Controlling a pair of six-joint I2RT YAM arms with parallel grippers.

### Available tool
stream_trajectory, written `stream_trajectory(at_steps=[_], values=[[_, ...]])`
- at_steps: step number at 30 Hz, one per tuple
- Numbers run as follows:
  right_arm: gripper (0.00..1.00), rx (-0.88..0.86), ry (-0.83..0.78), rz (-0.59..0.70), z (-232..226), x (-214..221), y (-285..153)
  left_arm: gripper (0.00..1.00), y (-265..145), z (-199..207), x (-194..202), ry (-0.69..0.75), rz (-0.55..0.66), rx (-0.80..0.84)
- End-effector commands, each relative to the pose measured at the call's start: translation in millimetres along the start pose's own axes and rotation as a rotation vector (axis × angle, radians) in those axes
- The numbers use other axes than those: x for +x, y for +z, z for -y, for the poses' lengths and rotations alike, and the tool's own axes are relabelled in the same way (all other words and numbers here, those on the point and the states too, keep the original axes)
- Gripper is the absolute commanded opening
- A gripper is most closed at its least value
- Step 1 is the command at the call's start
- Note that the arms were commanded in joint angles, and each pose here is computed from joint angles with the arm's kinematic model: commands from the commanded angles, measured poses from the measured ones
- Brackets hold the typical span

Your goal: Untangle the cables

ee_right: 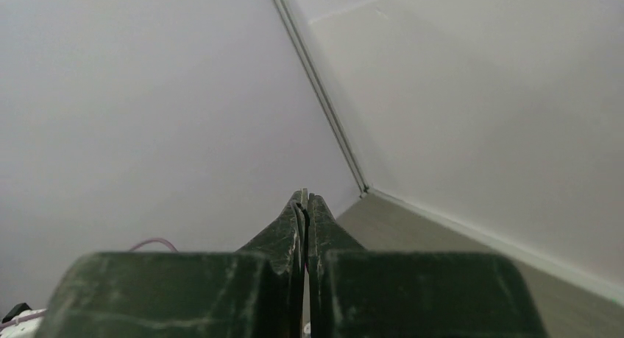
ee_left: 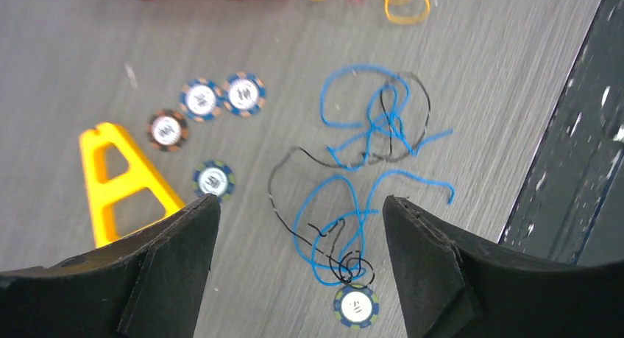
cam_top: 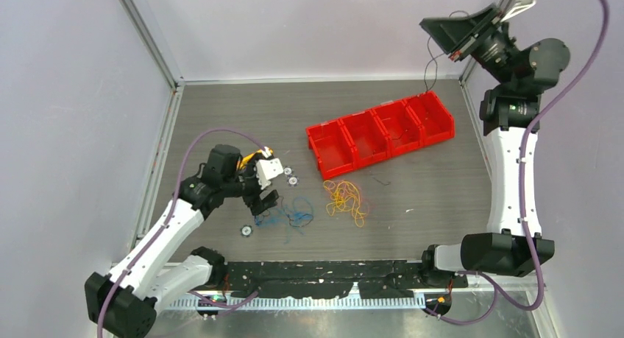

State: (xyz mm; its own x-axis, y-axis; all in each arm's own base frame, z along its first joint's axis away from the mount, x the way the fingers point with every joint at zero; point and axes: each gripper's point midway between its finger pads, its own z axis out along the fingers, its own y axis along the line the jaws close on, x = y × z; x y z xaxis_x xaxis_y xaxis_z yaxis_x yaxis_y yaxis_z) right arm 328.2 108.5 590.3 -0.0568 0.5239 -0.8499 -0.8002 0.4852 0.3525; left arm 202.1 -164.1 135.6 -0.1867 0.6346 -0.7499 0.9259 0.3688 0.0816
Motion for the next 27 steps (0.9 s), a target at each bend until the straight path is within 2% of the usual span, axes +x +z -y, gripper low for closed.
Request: stream_trajectory(at_steps=[1,6,17,27], values=[[0.05,0.047,-0.118,-0.05,20.0,20.6,-9.0,0.86,-30.3,-11.1,-52.1,-0.014,0.139,-0.079],[0.05,0.128,-0.215,-0.076,57.9,26.0,-7.4,0.94,-47.0,-12.0,-75.2,-0.073,0.21,-0.112],[0.05,0.282,-0.348,-0.002,133.8,-24.9,-6.7,0.96,-57.1,-21.2,-89.4,-0.189,0.279,-0.189],[0.05,0.366,-0.38,0.009,195.1,-26.3,-15.7,0.96,-57.9,-22.2,-90.1,-0.206,0.283,-0.197]])
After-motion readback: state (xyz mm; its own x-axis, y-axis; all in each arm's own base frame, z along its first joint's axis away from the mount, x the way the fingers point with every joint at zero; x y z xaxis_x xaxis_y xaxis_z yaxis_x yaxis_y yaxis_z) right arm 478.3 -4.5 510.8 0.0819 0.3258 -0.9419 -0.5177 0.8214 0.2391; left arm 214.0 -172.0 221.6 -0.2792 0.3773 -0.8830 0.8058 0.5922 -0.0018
